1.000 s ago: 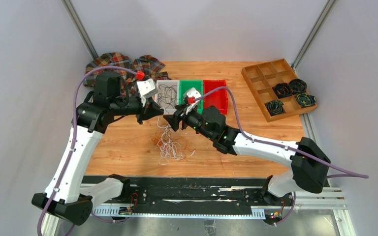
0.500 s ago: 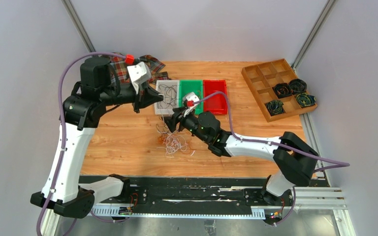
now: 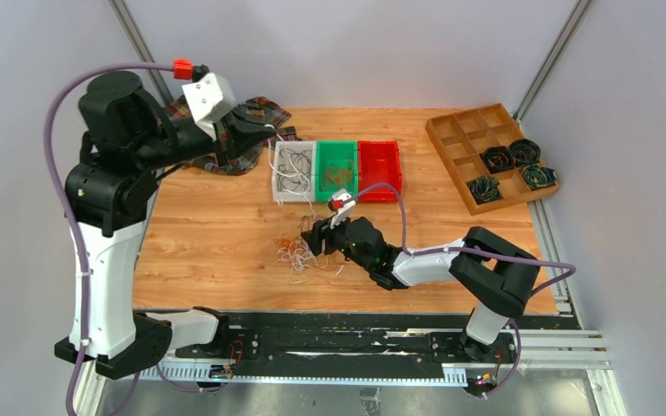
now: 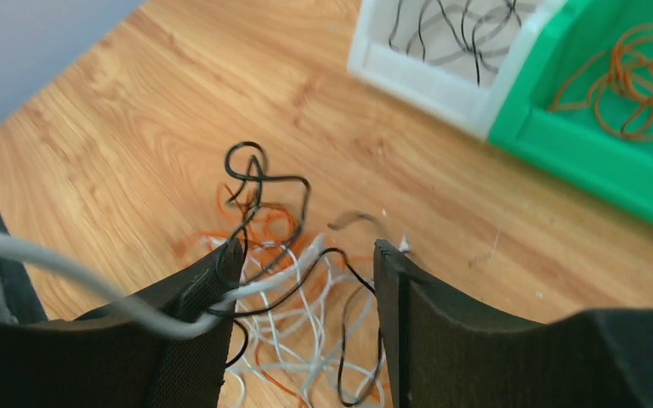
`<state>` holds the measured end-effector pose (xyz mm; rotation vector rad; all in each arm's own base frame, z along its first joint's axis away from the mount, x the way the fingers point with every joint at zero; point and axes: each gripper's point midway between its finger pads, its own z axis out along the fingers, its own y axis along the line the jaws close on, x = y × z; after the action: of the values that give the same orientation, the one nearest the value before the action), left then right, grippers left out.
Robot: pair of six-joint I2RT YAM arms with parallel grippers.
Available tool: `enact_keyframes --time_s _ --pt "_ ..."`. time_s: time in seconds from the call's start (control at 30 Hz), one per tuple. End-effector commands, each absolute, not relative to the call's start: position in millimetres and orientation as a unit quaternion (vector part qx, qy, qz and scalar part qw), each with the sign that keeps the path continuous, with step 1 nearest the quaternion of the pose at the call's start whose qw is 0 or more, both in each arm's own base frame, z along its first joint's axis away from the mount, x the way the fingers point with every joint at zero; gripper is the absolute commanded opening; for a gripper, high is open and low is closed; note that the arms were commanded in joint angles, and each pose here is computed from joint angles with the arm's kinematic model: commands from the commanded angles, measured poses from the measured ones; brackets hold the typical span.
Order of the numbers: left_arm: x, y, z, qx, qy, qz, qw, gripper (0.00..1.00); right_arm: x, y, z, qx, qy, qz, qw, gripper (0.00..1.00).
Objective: Untangle the cables
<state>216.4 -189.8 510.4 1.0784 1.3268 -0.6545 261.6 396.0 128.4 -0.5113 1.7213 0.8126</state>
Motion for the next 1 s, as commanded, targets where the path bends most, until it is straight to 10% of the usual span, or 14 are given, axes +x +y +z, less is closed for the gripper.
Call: enact_keyframes --time_s 0.0,0.4,0.97 --pt "211.9 -186.0 555.4 0.461 0.533 -0.259 0.661 0.01 255.5 391.7 105.2 -0.209 0.745 0.334 0.538 0.59" --pt "213.7 -170.1 625.0 0.397 0.478 -0.217 0.753 0.0 251.0 383.9 105.9 -0.21 0.747 0.333 0.537 0.65" --pt "214.4 -180.6 537.2 0.419 0.544 -0.262 0.678 0.0 200.4 361.4 327.8 -0.36 0.593 0.396 0.601 0.76"
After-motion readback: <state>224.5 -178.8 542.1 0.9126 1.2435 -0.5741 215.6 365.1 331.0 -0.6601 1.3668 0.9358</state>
